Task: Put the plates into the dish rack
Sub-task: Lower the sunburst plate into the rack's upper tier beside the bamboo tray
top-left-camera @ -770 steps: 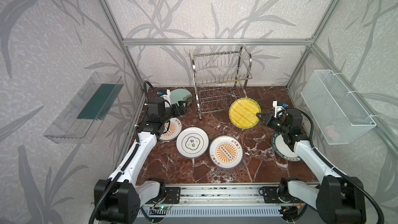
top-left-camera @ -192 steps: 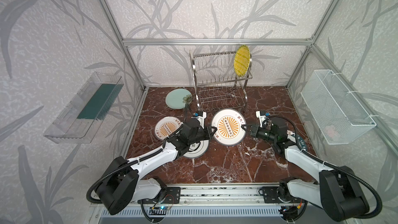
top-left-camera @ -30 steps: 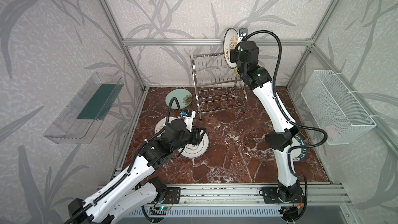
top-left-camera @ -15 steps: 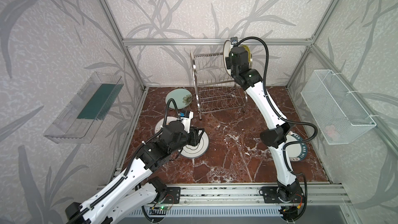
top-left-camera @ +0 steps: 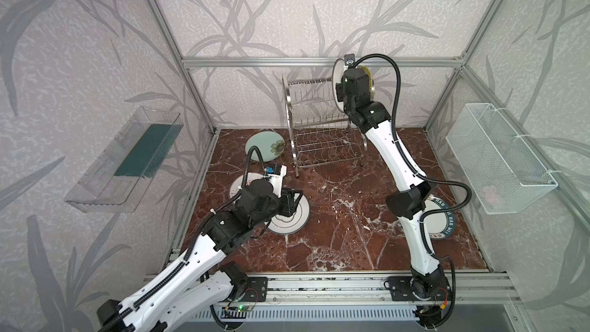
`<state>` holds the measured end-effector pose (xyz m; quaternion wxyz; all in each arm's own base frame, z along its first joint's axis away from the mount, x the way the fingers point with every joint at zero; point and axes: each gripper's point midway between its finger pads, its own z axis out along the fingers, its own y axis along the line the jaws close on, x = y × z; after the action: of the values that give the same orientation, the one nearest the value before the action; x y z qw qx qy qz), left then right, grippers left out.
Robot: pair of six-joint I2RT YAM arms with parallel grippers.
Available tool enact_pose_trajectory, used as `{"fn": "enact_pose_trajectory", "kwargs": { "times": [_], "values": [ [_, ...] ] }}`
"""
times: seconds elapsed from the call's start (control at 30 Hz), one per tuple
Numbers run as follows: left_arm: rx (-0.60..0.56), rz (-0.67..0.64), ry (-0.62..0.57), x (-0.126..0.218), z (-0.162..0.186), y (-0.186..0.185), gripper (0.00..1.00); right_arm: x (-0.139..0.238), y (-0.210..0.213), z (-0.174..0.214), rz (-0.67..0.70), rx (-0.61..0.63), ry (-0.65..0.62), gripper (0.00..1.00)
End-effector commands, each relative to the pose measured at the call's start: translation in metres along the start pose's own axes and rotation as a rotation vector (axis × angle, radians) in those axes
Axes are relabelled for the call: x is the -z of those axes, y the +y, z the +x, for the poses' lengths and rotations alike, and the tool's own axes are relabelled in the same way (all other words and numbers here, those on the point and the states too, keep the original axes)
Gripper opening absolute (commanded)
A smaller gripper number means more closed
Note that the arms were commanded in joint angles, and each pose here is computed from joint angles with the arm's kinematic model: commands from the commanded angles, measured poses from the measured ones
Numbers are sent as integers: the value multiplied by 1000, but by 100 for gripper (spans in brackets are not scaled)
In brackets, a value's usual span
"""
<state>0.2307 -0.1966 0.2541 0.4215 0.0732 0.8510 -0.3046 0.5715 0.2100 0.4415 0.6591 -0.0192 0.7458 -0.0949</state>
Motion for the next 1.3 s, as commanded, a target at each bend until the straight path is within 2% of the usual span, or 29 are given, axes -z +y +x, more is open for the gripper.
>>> {"fn": "enact_pose_trajectory", "kwargs": {
  "times": [0.0,0.77,1.27],
  "values": [
    [6,-18,5,3,2,3,46,20,-41,-45,53,-104,-93,0],
    [9,6,5,1,0,-3,46,31,-53,-63,53,-108,-127,0],
    [11,12,-1,1,-1,-4,46,26,-43,-46,20,-85,-75,0]
  ]
}}
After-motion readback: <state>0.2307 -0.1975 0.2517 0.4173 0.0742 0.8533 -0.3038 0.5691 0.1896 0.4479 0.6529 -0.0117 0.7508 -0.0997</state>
